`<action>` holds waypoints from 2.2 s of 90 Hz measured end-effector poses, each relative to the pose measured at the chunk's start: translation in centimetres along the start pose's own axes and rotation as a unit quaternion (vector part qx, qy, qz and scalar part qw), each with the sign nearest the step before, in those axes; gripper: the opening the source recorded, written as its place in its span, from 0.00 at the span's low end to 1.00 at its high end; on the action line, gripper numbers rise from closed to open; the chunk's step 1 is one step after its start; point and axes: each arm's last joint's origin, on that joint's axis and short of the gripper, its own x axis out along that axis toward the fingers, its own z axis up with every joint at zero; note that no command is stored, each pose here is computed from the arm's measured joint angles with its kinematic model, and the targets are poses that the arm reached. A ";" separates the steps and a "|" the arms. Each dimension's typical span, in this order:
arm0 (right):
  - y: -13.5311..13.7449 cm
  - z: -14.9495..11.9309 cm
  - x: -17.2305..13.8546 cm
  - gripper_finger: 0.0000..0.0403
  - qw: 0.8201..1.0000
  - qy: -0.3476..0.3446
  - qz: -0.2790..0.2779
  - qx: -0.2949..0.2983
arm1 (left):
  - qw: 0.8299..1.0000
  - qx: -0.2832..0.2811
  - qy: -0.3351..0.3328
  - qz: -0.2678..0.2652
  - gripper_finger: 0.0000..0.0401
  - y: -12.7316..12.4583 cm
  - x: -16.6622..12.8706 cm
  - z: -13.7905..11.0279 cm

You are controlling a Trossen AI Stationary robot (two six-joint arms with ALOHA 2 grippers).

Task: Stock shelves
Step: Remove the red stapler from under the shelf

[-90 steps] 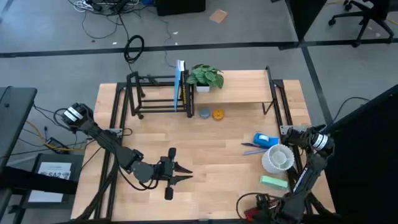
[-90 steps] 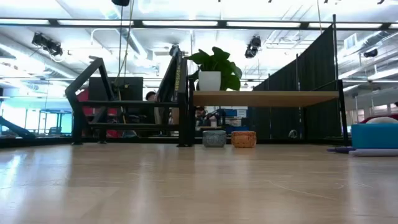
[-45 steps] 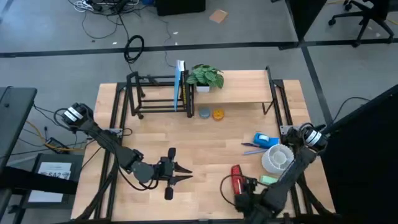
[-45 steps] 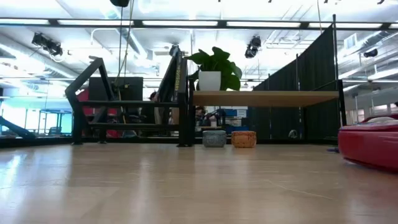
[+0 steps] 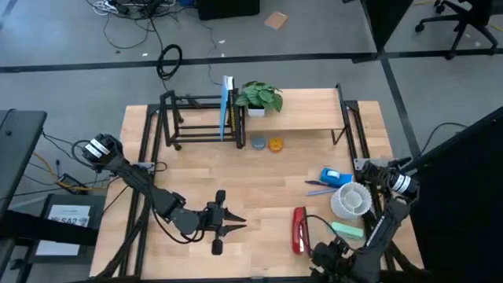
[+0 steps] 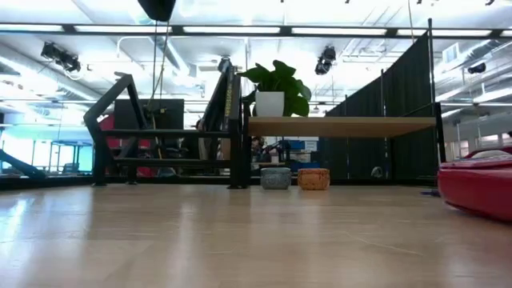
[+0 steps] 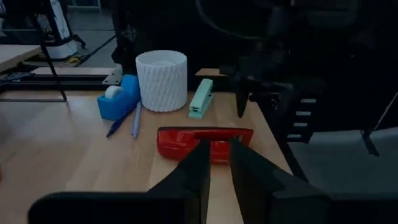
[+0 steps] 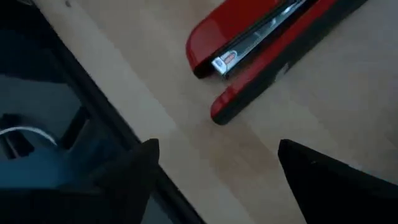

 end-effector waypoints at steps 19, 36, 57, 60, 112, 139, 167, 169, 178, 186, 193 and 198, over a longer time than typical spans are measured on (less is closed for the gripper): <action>0.0 1.0 2.6 0.75 0.998 -0.009 -0.050 0.034 | 1.000 0.001 0.000 0.000 0.10 0.0 0.0 0.0; -0.4 1.0 3.3 0.55 0.996 -0.004 -0.075 0.057 | 1.000 0.018 0.000 0.002 0.10 0.0 0.0 0.0; -0.6 1.1 3.3 0.05 0.995 -0.012 -0.083 0.061 | 0.989 0.146 -0.001 -0.002 0.10 -0.5 -0.4 -0.1; -0.4 1.1 3.4 0.05 0.996 -0.014 -0.070 0.057 | 0.984 0.176 -0.002 -0.004 0.10 -0.6 -0.5 -0.1; -0.3 8.1 -0.5 0.04 0.970 0.000 0.209 0.126 | 0.874 0.466 0.061 -0.125 0.47 -2.9 -0.4 2.5; -5.4 13.7 1.0 0.04 0.925 -0.062 0.318 0.197 | 0.888 0.449 0.081 -0.064 0.61 -3.5 2.3 -0.6; -6.1 15.6 2.9 0.04 0.924 -0.047 0.334 0.181 | 0.923 0.365 0.122 0.018 0.60 -2.9 4.5 -3.7; -6.2 15.7 3.0 0.04 0.924 -0.048 0.334 0.181 | 0.926 0.355 0.126 0.023 0.60 -2.7 4.6 -3.8; -6.1 16.3 2.8 0.04 0.919 -0.059 0.346 0.179 | 0.932 0.328 0.147 0.040 0.60 -1.9 4.9 -4.1; -6.0 16.5 2.7 0.04 0.914 -0.062 0.359 0.179 | 0.934 0.320 0.150 0.049 0.60 -1.7 4.9 -4.1; -5.9 16.4 2.7 0.04 0.914 -0.059 0.362 0.175 | 0.928 0.331 0.158 0.063 0.60 -1.7 4.7 -4.3; -5.8 16.4 2.6 0.04 0.912 -0.059 0.366 0.173 | 0.920 0.345 0.166 0.084 0.60 -1.7 4.3 -4.4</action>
